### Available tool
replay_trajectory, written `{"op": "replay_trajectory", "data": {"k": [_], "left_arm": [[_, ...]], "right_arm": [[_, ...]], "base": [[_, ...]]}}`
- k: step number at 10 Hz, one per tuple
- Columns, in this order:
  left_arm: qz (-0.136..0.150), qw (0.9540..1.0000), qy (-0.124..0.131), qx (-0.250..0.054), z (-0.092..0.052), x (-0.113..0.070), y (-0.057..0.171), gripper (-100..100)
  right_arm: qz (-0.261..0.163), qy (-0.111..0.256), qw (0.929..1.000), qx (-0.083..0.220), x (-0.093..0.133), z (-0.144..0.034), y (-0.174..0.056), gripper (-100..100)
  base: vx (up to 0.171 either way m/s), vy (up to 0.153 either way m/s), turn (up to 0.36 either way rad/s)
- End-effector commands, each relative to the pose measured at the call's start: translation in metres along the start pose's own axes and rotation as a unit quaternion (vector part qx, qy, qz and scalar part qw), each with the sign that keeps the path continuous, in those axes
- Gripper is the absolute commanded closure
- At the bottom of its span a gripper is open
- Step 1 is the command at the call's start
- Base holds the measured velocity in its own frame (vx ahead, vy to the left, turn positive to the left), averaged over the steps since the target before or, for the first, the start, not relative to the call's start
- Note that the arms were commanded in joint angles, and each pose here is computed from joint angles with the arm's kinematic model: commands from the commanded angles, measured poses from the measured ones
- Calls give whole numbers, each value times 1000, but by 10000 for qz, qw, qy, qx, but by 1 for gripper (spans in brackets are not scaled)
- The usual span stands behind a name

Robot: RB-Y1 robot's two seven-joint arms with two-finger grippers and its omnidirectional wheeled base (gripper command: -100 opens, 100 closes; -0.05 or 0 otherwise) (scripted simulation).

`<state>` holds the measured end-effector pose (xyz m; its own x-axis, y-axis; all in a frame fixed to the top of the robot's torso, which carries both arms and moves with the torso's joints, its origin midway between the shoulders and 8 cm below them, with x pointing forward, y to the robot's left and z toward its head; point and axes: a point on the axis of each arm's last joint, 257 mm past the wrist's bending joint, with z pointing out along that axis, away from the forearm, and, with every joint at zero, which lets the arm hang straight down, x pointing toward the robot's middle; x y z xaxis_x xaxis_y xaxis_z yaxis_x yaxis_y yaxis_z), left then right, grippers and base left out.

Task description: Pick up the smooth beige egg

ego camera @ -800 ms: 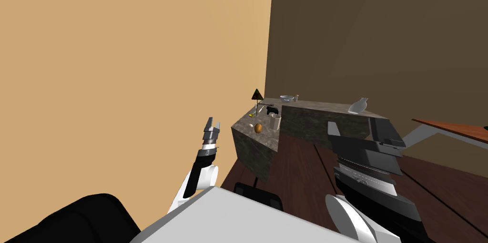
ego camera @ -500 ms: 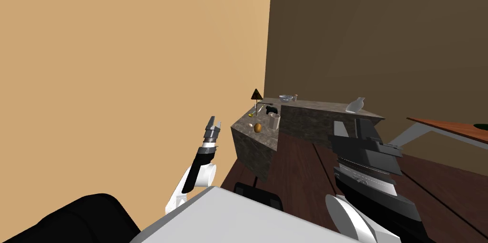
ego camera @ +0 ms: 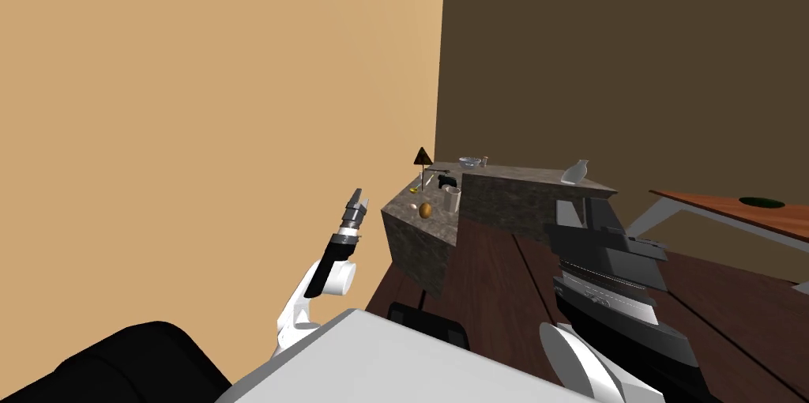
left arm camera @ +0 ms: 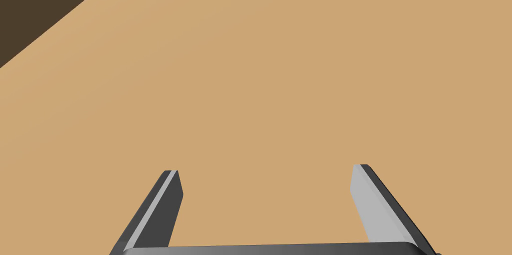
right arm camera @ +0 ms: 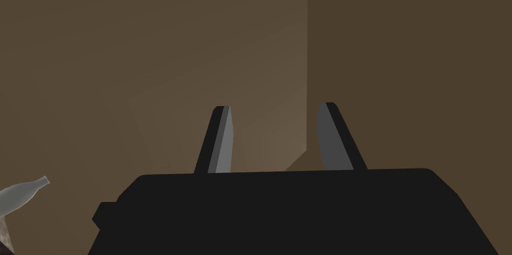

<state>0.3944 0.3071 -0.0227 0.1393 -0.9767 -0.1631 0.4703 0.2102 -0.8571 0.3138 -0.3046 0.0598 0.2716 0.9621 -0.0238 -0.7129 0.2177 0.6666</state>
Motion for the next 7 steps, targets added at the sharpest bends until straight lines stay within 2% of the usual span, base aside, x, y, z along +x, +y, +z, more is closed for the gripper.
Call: {"op": "replay_trajectory", "data": {"k": [1, 2, 4, 5, 6, 7], "left_arm": [[37, 9999, 35, -120, 9, -2, 6, -100], [37, 9999, 34, -146, 9, -2, 8, -100], [53, 9996, 39, -281, 25, -6, 15, -100], [54, 9992, 31, -402, 25, -6, 21, -100], [43, 9990, 17, -451, 33, -8, 24, -100], [43, 9985, 10, -552, 33, -8, 29, -100]], "right_arm": [[0, 0, 10000, 0, 0, 0, 0, 0], [0, 0, 10000, 0, 0, 0, 0, 0], [0, 0, 10000, 0, 0, 0, 0, 0], [0, 0, 10000, 0, 0, 0, 0, 0], [0, 0, 10000, 0, 0, 0, 0, 0], [0, 0, 10000, 0, 0, 0, 0, 0]], "base": [[-19, 11, -49], [-14, 8, -39], [-21, 10, -91], [-21, 13, -37], [-15, 11, -83], [-11, 11, -40]]}}
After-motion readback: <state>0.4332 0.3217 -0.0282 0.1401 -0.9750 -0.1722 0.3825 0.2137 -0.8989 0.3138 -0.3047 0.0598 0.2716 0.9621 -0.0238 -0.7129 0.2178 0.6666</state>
